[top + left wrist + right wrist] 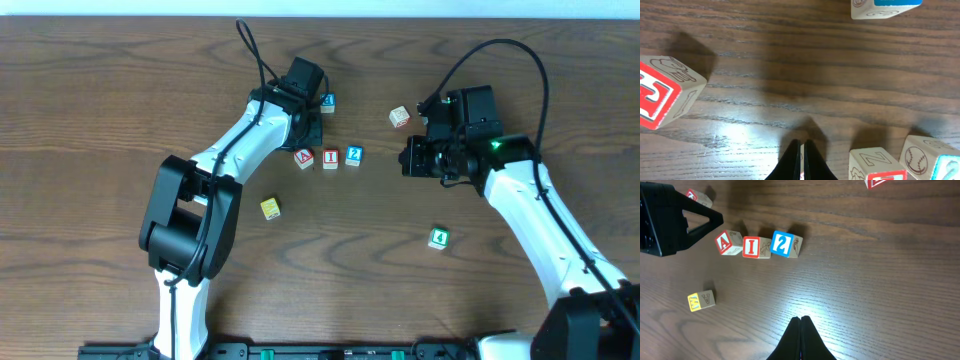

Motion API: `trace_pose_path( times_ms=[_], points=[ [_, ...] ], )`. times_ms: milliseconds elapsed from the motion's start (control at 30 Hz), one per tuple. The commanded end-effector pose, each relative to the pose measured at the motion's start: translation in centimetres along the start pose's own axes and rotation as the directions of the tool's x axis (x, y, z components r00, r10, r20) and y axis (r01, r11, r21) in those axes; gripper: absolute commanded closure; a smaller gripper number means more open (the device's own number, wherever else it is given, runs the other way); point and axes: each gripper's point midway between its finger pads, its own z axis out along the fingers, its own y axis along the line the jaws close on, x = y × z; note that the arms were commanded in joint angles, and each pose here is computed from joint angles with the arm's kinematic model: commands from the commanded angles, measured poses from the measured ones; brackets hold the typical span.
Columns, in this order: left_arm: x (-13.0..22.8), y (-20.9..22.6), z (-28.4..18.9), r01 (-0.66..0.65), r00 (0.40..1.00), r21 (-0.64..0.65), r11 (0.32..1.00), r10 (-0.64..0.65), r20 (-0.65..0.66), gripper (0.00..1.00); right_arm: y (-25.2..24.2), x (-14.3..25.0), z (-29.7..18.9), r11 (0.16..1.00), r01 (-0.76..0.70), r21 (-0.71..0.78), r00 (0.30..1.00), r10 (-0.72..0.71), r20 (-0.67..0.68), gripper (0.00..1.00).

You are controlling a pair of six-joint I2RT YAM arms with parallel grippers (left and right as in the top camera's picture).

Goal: Spell out Ai2

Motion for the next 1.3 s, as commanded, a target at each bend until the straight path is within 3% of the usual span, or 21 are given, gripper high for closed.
trace_pose_path(
  times_ms=[0,1267],
  points=[
    [0.1,1.0,0.9,0.014,1.0,-0.05,0.999,-0.014,0.004,0.94,0.4,-0.8,-0.7,1.0,0.024,-0.018,0.999,-0.023,0.024,0.99],
    [1.4,0.1,2.6,0.018,0.997,0.023,1.0,-0.017,-0.071,0.95,0.4,-0.9,-0.7,0.999,0.044,-0.017,0.999,-0.044,0.029,0.99]
  ],
)
